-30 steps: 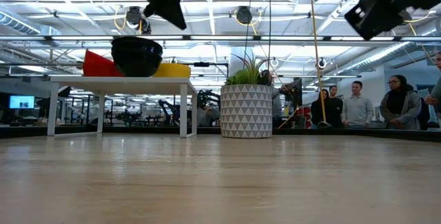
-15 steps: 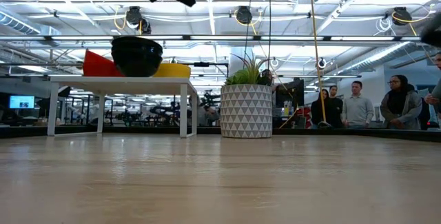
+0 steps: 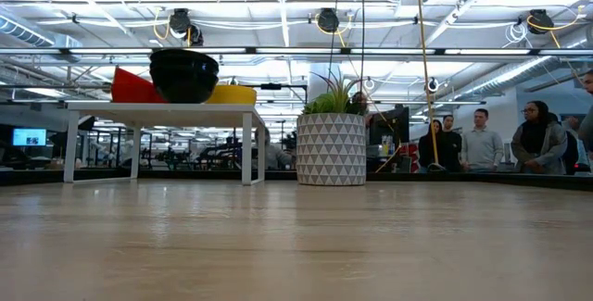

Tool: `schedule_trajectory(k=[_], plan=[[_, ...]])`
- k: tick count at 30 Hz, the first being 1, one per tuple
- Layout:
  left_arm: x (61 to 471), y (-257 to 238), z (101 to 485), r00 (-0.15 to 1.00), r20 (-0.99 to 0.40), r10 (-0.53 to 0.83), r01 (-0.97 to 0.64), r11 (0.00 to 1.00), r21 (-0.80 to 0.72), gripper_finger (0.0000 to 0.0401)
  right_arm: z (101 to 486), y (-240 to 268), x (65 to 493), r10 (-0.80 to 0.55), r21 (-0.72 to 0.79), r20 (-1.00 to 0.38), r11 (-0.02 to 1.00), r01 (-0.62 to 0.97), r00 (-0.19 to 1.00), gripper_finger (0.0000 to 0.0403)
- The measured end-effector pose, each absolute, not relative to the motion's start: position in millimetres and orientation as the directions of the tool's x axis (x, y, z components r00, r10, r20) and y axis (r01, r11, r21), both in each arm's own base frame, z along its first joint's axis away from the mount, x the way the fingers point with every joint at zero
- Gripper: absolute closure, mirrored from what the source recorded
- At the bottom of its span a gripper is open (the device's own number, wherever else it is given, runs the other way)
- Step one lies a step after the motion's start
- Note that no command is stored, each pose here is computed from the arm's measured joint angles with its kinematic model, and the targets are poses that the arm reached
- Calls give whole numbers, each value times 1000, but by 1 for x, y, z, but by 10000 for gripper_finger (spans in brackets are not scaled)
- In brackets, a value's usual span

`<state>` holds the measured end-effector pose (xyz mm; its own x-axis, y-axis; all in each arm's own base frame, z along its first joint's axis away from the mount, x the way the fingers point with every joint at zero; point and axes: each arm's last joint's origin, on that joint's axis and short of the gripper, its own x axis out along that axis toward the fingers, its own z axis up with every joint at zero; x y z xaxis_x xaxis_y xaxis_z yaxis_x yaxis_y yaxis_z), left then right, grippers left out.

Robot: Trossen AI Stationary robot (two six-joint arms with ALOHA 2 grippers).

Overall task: Pick & Place Mini bowls
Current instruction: Stack the yellow bowl on the yellow bowls on the shelf

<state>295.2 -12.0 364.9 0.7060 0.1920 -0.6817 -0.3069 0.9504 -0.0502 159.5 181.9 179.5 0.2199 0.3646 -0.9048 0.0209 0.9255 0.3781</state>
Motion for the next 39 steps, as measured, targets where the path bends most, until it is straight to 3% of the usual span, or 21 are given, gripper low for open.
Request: schedule_trajectory(k=[11,22,39], plan=[[294,-27,365,714,-681,160,-264,963,-51,370,156,186,164,296,294,-943,955,-35,152,245],[293,-36,365,717,-673,179,-263,964,-24,370,153,187,165,300,293,-945,953,-70,128,395],[293,-37,365,716,-675,179,-259,966,-19,370,154,119,224,210,192,-933,977,-88,292,401]])
